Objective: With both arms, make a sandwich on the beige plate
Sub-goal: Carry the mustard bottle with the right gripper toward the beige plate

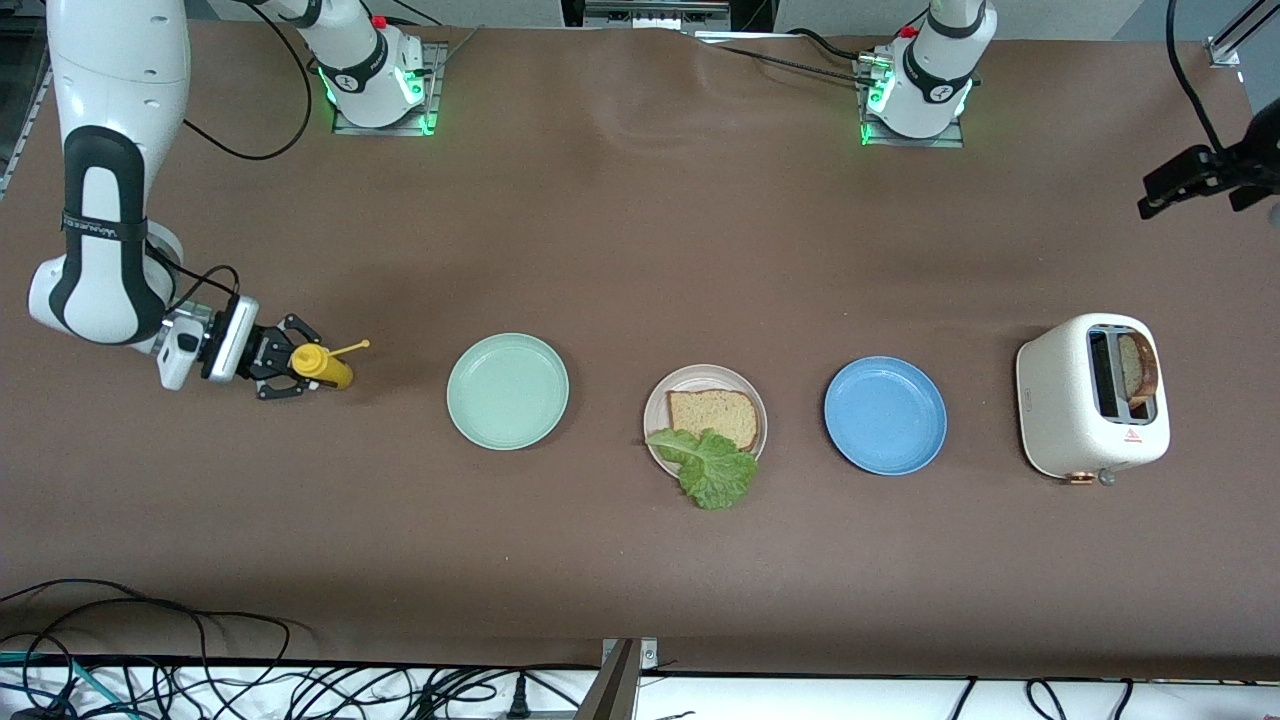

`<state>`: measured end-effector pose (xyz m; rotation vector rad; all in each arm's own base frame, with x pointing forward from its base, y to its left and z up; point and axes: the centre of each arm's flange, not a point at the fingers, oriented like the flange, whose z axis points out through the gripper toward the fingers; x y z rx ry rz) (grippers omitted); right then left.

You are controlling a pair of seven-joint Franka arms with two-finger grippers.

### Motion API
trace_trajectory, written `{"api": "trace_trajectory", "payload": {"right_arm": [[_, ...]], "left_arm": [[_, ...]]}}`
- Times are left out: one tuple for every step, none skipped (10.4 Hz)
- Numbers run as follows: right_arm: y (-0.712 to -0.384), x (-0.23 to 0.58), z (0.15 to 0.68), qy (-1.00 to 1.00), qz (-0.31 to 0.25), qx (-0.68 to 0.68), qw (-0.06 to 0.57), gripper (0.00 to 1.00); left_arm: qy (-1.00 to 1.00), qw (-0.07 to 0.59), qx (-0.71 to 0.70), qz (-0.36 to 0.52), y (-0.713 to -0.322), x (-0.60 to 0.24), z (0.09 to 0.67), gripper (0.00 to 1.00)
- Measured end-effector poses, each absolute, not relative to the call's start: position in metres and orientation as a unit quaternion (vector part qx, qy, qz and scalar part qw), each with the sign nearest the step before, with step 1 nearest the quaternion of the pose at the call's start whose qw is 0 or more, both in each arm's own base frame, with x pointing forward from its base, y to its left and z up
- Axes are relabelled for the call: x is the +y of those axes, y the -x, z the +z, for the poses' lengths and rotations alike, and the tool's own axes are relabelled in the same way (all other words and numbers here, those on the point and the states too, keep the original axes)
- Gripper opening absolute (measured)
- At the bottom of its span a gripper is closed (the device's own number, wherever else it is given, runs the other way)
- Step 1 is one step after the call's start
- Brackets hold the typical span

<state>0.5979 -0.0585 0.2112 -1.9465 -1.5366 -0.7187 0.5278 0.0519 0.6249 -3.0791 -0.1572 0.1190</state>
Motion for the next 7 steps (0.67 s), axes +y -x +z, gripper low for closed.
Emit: {"api": "trace_trajectory", "payload": {"right_arm": [[-0.618, -0.039, 0.228, 0.728, -0.253, -0.578, 0.269, 0.33], [-0.633, -0.019, 0.243, 0.733, -0.235, -0.583, 0.261, 0.29], [-0.649, 0.004, 0.258, 0.740, -0.213, -0.588, 0.249, 0.26], [-0.664, 0.032, 0.275, 0.748, -0.188, -0.593, 0.232, 0.26], [-0.677, 0.067, 0.293, 0.757, -0.161, -0.598, 0.207, 0.26], [-0.686, 0.102, 0.309, 0.769, -0.135, -0.598, 0.182, 0.26], [-0.689, 0.137, 0.321, 0.785, -0.110, -0.589, 0.157, 0.26]], "left_arm": [[0.997, 0.028, -0.053, 0.039, -0.533, 0.054, 0.624, 1.00], [0.997, 0.028, -0.053, 0.039, -0.535, 0.055, 0.623, 1.00], [0.997, 0.028, -0.053, 0.039, -0.536, 0.055, 0.623, 1.00], [0.998, 0.028, -0.051, 0.037, -0.537, 0.053, 0.624, 1.00], [0.998, 0.028, -0.049, 0.033, -0.539, 0.051, 0.627, 1.00], [0.998, 0.028, -0.050, 0.028, -0.539, 0.052, 0.632, 1.00], [0.998, 0.028, -0.052, 0.024, -0.539, 0.054, 0.636, 1.00]]}}
